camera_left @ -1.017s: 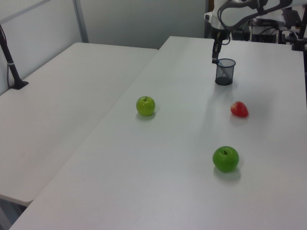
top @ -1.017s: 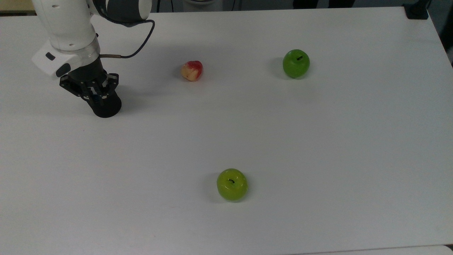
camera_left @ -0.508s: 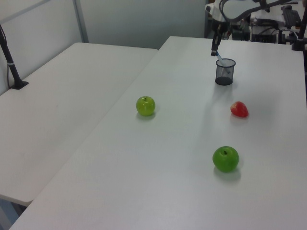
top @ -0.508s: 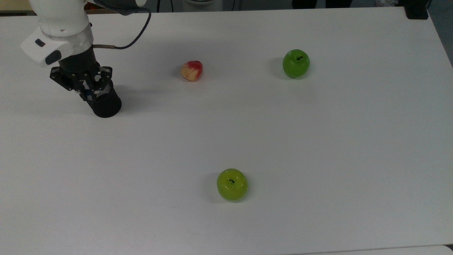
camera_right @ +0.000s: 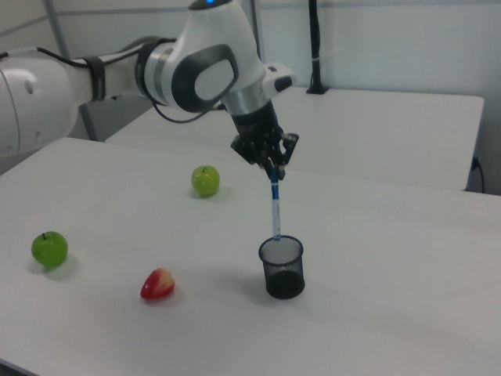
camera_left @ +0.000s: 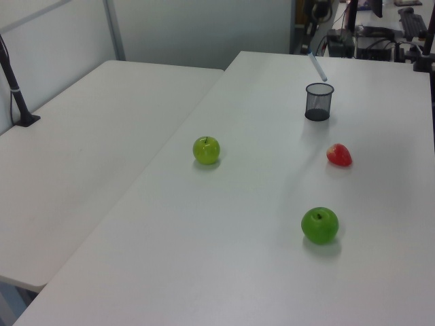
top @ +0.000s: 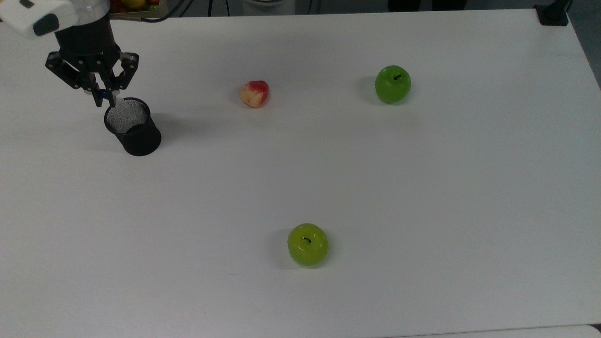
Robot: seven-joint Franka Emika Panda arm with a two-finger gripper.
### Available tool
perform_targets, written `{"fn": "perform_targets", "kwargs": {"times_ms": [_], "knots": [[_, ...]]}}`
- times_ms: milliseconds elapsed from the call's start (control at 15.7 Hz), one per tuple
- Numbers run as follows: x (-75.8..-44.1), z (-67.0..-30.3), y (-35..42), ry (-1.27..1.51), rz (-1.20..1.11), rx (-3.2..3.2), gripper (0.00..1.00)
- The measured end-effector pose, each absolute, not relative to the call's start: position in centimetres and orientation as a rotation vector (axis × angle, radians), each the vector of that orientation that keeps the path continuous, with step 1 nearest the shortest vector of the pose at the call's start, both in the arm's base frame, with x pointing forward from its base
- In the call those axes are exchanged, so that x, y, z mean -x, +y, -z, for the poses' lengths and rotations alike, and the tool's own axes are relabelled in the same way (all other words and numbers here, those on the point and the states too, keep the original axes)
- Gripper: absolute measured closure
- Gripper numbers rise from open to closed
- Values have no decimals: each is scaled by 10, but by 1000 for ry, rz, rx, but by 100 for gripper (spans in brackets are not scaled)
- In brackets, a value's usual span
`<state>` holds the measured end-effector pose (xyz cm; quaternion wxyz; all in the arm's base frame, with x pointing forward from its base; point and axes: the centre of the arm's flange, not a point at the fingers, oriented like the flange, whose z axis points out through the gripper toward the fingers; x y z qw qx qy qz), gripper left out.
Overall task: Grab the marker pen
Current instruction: 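Carry the marker away from the cup and lower it to the table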
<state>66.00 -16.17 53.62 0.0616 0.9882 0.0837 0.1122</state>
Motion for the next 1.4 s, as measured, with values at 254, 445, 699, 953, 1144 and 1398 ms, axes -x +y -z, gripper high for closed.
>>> {"fn": "perform_targets", "kwargs": {"times_ms": [254, 445, 699, 953, 1144, 1398], "knots": [[-659, -563, -141, 188, -415, -3008, 81], [-668, -559, -90, 146, -425, -3042, 81], [-678, -539, -26, 63, -390, -3088, 81], [-687, -506, 23, -35, -320, -3148, 81], [-689, -476, 56, -46, -234, -3177, 81], [-688, -430, 88, -45, -83, -3225, 81]]}}
